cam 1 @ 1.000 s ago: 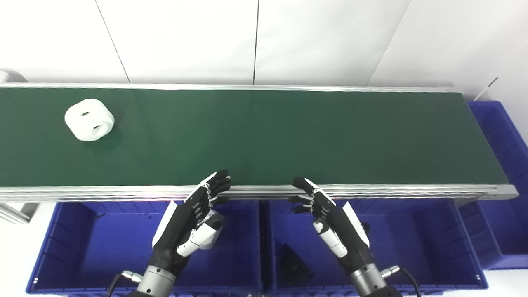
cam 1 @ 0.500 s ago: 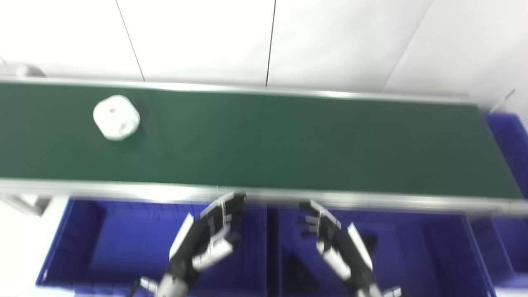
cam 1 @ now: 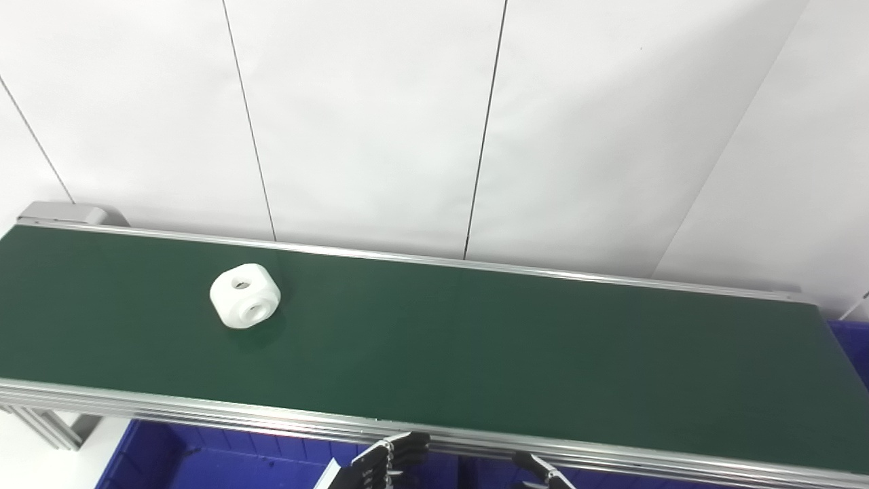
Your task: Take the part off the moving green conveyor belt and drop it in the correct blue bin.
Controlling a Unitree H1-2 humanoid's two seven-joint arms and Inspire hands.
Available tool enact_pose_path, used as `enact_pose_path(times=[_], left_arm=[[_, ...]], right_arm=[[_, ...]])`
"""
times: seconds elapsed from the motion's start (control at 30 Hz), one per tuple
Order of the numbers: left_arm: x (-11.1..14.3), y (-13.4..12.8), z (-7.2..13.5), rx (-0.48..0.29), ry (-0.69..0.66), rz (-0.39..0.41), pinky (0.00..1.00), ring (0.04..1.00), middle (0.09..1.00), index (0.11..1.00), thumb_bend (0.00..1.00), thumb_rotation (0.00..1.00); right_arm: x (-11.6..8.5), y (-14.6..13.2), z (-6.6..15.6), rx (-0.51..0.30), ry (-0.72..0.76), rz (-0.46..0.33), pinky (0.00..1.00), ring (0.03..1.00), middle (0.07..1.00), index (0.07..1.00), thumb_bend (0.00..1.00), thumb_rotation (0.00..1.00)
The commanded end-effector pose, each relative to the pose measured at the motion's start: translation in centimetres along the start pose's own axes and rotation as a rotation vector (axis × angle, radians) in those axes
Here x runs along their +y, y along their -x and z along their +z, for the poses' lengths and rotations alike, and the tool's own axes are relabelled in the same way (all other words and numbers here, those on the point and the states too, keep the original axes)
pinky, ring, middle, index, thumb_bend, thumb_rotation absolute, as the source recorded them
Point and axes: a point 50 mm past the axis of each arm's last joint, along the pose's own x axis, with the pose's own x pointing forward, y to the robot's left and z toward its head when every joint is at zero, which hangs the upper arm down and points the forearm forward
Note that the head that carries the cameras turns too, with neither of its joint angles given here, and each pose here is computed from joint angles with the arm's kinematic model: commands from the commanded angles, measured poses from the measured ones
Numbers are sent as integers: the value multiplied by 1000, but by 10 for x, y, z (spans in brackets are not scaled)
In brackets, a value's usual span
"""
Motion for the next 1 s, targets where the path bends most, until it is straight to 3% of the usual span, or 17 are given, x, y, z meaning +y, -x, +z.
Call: enact_pose_path(times=[0.0,0.33,0.5,0.6,0.7,0.97], left_arm=[[0,-7,9,-67,-7,5,685,798,810,786,808,647],[-5,-8,11,-88,-17,-11,662,784,801,777,810,637],[-8,-9,30,-177,-31,-33,649,771,797,779,835,628],[-3,-14,62,-286,-70,-23,636,761,791,765,851,631],[9,-21,93,-365,-145,-20,616,756,803,752,872,551],[55,-53,150,-492,-490,58,606,745,793,744,974,464]], right_arm=[[-4,-3,9,-82,2,-12,616,752,885,848,737,909],[-7,-1,8,-77,7,-16,612,748,888,842,720,913],[-9,-2,8,-79,2,-6,616,759,897,851,713,907],[-11,-2,8,-79,6,-1,617,762,899,856,710,907],[-11,-3,7,-79,10,3,611,759,897,854,707,912],[-8,-5,7,-79,5,10,626,768,901,851,713,926]])
